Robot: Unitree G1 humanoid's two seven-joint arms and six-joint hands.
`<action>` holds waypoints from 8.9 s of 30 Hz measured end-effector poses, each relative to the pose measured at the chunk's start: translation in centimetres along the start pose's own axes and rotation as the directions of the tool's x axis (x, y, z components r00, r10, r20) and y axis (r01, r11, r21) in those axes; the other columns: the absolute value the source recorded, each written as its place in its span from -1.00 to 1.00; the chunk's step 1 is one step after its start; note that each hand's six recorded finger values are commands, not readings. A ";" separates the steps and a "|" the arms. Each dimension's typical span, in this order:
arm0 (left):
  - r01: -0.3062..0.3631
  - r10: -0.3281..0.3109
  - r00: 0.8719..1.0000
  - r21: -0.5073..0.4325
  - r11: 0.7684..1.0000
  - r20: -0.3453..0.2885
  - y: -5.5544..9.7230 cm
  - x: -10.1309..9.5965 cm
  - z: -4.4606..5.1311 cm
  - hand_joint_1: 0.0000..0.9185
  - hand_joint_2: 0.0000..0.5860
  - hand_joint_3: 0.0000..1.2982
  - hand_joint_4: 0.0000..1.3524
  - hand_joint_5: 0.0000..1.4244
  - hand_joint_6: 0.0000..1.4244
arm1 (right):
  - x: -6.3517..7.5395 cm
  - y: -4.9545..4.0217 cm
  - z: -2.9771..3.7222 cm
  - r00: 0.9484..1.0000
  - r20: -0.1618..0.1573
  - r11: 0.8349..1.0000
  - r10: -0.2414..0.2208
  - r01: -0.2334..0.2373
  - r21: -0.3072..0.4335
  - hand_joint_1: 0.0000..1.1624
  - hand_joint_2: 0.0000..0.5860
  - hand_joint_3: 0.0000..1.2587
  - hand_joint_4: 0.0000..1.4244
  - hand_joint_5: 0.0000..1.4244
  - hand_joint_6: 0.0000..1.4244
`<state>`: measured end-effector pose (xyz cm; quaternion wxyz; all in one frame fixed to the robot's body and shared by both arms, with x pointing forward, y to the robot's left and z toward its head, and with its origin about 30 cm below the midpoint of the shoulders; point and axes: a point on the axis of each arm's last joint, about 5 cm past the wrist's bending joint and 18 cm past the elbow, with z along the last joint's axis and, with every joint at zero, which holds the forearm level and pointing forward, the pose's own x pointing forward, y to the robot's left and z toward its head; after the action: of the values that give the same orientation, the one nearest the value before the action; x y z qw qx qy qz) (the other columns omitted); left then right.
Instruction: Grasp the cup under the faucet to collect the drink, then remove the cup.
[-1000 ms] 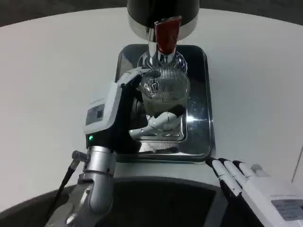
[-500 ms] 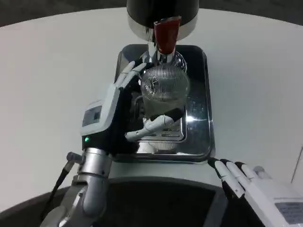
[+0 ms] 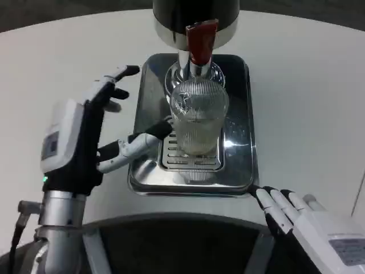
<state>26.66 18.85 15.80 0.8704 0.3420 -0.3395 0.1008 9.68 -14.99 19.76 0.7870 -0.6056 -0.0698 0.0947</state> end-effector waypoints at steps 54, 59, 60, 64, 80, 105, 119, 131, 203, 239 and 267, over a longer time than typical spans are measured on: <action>0.736 -0.574 0.677 -0.406 0.542 0.461 14.7 11.4 2.08 -1.00 -0.96 -1.00 -1.00 -1.00 -1.00 | 1.5 0.01 0.93 1.000 0.017 1.000 0.005 -0.004 -0.019 0.13 0.05 -1.00 -1.00 -1.00 -1.00; 0.736 -0.566 0.677 -0.441 0.513 0.471 13.8 12.2 1.67 -1.00 -0.97 -1.00 -1.00 -1.00 -1.00 | 1.4 0.06 0.99 1.000 0.009 1.000 0.008 -0.008 -0.019 0.13 0.05 -1.00 -1.00 -1.00 -1.00; 0.736 -0.570 0.676 -0.447 0.507 0.467 13.4 12.5 1.56 -1.00 -0.97 -1.00 -1.00 -0.99 -1.00 | 1.4 0.08 1.04 1.000 0.010 1.000 0.009 -0.008 -0.018 0.13 0.05 -1.00 -1.00 -1.00 -1.00; 0.745 -0.570 0.667 -0.450 0.493 0.479 12.6 13.2 1.51 -1.00 -0.95 -1.00 -1.00 -0.97 -1.00 | 1.3 0.10 1.09 1.000 0.001 1.000 0.007 -0.007 -0.016 0.13 0.05 -1.00 -1.00 -1.00 -1.00; 0.805 -0.581 0.593 -0.422 0.417 0.558 9.2 15.4 2.77 -1.00 -0.94 -1.00 -1.00 -0.95 -0.99 | 1.2 0.06 1.15 1.000 -0.014 1.000 -0.002 0.002 -0.002 0.13 0.05 -1.00 -1.00 -1.00 -1.00; 0.869 -0.623 0.490 -0.287 0.403 0.610 7.2 17.7 4.75 -1.00 -0.94 -0.98 -1.00 -0.89 -0.95 | 1.3 -0.05 1.04 0.999 -0.023 1.000 -0.025 0.025 0.015 0.13 0.05 -1.00 -1.00 -1.00 -1.00; 0.882 -0.650 0.440 -0.160 0.444 0.620 7.4 17.9 5.25 -1.00 -0.94 -0.94 -1.00 -0.87 -0.93 | 2.6 -0.31 -0.01 0.993 -0.022 0.986 -0.115 0.117 0.122 0.09 -0.01 -1.00 -1.00 -1.00 -1.00; 0.859 -0.674 0.432 -0.046 0.510 0.599 8.4 17.6 5.00 -1.00 -0.94 -0.93 -1.00 -0.86 -0.93 | 4.9 0.33 -1.09 0.985 -0.011 0.954 -0.171 0.168 0.247 0.04 -0.08 -1.00 -1.00 -1.00 -1.00; 0.777 -0.724 0.448 0.171 0.605 0.525 9.6 16.5 4.08 -1.00 -0.88 -0.88 -1.00 -0.83 -0.94 | 16.4 0.34 0.29 0.965 0.042 0.812 -0.260 0.195 0.551 -0.16 -0.38 -1.00 -1.00 -1.00 -1.00; 0.773 -0.720 0.462 0.163 0.613 0.518 9.7 16.4 3.88 -1.00 -0.87 -0.87 -0.99 -0.81 -0.94 | 19.0 0.87 1.52 0.966 0.053 0.796 -0.251 0.176 0.580 -0.12 -0.36 -1.00 -1.00 -1.00 -1.00; 0.768 -0.717 0.471 0.161 0.620 0.514 9.7 16.3 3.77 -1.00 -0.84 -0.85 -0.97 -0.81 -0.94 | 19.9 0.67 1.21 0.963 0.032 0.783 -0.268 0.198 0.589 -0.12 -0.36 -1.00 -1.00 -1.00 -1.00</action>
<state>32.98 22.62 33.67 0.7109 0.4276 -0.3880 -0.4015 28.68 -9.04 19.32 0.9342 -0.3168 -0.1570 0.0478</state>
